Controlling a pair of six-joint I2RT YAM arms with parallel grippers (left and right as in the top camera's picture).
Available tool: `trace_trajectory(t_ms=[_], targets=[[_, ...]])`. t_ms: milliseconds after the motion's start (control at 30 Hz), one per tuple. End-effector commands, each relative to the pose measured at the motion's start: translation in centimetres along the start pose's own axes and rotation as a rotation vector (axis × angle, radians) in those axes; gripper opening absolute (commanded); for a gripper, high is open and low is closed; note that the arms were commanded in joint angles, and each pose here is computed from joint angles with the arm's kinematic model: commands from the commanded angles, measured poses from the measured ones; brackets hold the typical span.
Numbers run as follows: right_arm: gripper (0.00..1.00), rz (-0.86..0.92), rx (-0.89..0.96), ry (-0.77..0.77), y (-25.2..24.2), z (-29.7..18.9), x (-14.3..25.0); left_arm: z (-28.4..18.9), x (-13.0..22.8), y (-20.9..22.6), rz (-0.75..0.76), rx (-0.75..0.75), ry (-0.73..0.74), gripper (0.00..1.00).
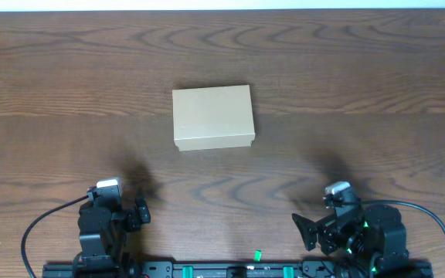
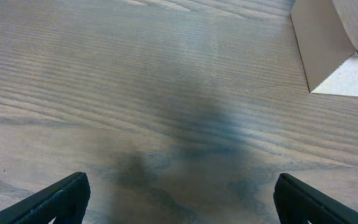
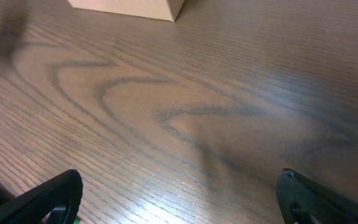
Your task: Pack container
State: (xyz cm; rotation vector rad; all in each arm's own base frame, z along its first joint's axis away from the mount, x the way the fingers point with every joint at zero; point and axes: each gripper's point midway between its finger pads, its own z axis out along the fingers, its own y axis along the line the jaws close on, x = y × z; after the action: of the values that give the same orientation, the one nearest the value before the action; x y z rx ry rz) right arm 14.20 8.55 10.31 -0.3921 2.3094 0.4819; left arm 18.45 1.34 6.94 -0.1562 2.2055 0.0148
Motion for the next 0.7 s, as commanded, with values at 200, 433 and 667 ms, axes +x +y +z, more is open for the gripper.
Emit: trace_trajectory(t_ms=[200, 433, 667], targets=[[0.99, -0.237, 0.253, -0.128, -4.8, 0.7, -1.3, 0.3, 0.6, 0.2, 0.018, -0.009, 0.012, 0.95], [0.99, -0.181, 0.343, -0.131, -7.5, 2.1, 0.0, 0.3, 0.6, 0.2, 0.018, -0.009, 0.012, 0.96], [0.99, -0.087, 0.397, -0.143, -8.7, 1.6, 0.0, 0.3, 0.6, 0.2, 0.018, -0.009, 0.012, 0.95]])
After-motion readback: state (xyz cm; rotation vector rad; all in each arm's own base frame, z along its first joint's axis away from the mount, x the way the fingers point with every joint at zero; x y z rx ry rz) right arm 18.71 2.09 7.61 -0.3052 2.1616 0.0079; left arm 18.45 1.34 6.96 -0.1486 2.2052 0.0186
